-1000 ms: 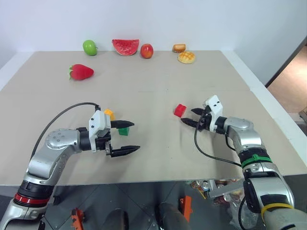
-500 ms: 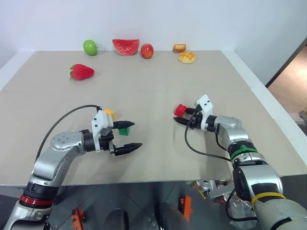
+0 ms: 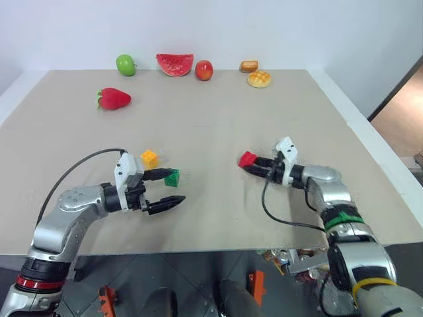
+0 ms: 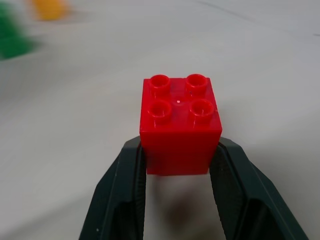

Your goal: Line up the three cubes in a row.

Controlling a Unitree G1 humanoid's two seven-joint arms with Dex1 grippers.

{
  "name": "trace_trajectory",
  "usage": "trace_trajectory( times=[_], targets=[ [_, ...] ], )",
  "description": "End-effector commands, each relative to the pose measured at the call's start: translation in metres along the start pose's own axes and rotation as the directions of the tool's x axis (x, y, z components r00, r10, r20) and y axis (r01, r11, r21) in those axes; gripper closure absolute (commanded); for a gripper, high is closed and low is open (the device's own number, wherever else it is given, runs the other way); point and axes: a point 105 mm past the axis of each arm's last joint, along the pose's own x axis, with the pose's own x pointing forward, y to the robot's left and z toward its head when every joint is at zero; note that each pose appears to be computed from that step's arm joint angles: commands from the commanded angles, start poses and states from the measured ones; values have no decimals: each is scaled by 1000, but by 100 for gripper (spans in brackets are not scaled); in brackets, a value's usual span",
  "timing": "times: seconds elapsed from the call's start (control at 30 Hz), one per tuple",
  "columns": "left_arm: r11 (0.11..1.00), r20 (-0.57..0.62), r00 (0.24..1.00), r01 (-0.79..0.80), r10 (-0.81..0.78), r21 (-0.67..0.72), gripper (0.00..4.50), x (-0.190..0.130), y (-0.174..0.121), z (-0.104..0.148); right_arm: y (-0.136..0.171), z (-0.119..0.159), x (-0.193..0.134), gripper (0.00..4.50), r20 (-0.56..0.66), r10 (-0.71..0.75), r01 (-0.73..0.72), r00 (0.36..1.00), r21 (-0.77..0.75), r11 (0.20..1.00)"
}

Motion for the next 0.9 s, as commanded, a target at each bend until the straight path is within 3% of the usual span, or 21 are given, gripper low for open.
trace_trajectory(
  times=[0.03, 0.13, 0.23, 0.4, 0.9],
  targets=[
    [1000, 21, 1000, -14, 14, -23, 0, -15, 6, 10, 41, 27, -20, 297, 21, 237, -236, 971, -30, 971],
    [999, 17, 1000, -12, 13, -31, 0, -19, 9, 13, 73, 21, -28, 297, -52, 360, -362, 931, -37, 931],
    [999, 21, 1000, -3, 3, -37, 0, -19, 10, 16, 79, 10, -23, 297, -116, 360, -371, 926, -86, 925],
    [1000, 48, 999, -7, 7, 16, 0, -22, 14, 17, 75, 5, -11, 297, -137, 346, -365, 928, -148, 919],
    [987, -22, 997, 78, -76, 141, 0, -28, 0, 8, 48, 18, 7, 297, -129, 346, -368, 929, -247, 897]
  ],
)
